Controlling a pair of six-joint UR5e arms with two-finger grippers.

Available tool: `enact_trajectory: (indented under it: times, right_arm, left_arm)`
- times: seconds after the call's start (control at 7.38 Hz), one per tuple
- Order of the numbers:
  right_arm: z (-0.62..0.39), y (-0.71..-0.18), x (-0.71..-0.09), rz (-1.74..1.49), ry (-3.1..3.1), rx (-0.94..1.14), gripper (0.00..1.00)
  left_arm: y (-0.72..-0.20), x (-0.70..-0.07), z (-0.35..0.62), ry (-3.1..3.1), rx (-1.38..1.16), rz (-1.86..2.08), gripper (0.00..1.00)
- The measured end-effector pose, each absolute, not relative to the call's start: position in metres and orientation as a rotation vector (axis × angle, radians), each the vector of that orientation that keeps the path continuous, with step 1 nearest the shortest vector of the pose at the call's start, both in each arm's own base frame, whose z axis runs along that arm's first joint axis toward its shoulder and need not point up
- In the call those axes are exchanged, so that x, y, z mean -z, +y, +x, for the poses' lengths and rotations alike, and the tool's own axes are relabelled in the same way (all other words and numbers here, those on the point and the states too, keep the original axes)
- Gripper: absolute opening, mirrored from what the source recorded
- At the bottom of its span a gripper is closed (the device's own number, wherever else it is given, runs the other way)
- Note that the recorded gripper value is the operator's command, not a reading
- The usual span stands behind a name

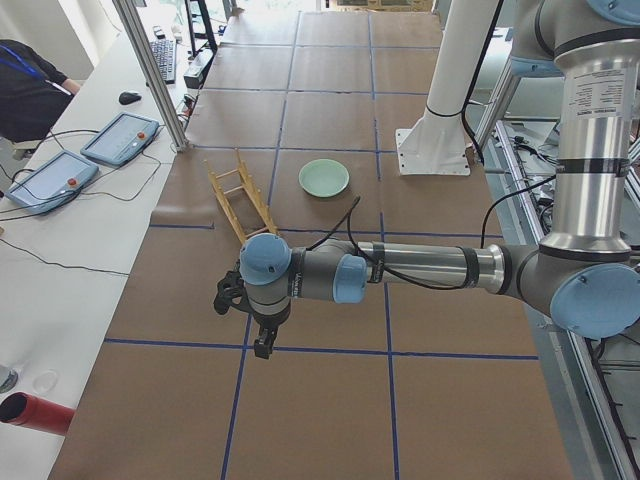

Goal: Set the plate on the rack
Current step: 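Move the left gripper toward the pale green plate on the table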

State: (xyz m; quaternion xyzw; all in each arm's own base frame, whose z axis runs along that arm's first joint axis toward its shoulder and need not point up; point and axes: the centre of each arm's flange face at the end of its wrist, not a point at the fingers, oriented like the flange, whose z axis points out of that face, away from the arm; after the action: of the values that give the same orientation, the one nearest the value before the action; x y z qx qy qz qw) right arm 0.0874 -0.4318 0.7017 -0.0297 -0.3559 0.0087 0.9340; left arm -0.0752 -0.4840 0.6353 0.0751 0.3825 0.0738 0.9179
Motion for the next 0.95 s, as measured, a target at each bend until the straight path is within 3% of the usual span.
enact_trajectory:
  times: [0.41, 0.95]
  right_arm:
    - [0.087, -0.432, -0.702, -0.062, -0.728, -0.018, 1.0]
    - [0.088, -0.432, -0.702, -0.061, -0.728, -0.019, 1.0]
  left_arm:
    - [-0.498, -0.6, -0.073, 0.765, -0.178, 0.216, 1.0]
    - [-0.519, -0.474, -0.001, 0.774, -0.098, 0.304, 1.0]
